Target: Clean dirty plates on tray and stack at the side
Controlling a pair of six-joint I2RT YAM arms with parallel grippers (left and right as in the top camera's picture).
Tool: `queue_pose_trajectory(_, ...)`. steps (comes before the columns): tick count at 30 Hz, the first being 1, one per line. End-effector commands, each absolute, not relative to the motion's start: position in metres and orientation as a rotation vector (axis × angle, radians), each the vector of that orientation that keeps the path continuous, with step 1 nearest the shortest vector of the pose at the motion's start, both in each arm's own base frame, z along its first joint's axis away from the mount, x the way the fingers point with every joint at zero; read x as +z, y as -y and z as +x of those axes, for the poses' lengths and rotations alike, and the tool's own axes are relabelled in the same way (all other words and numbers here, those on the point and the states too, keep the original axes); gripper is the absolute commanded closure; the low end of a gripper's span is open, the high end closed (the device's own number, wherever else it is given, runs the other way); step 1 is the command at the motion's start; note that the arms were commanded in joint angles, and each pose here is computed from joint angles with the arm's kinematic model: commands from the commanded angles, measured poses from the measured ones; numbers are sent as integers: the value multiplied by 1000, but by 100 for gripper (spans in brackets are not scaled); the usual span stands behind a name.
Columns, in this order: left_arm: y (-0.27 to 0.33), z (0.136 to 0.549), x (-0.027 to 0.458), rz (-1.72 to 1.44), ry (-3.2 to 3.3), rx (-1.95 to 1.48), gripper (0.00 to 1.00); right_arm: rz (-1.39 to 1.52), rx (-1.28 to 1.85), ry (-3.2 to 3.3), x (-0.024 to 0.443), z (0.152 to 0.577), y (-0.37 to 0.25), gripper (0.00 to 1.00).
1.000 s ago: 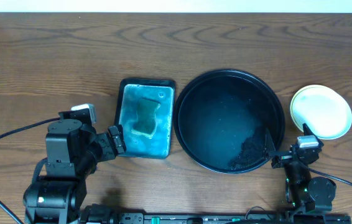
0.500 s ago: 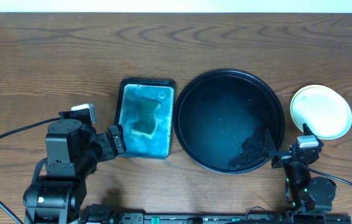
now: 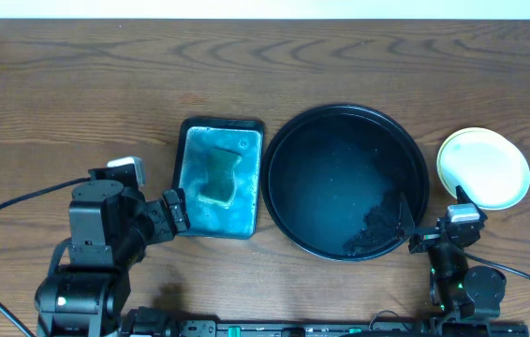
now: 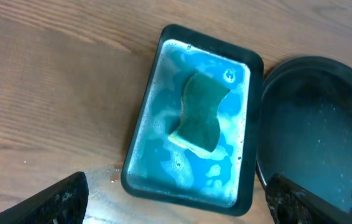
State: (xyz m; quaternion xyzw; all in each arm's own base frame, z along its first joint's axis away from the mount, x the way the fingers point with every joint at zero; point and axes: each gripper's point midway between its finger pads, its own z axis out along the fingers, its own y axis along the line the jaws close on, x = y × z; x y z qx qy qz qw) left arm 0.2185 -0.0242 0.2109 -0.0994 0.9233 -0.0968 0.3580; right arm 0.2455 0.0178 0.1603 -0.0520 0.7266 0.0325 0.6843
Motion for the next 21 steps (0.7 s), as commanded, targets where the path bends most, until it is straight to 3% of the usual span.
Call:
queue_pose_trajectory(1,21,209,211,-237,-2374,-218,9,-123,95,-1626,160,245,-22,1)
queue_pose_trajectory(21,26,231,180,-36,-1764,-224,9,-122,95,-1626,160,245,-22,1)
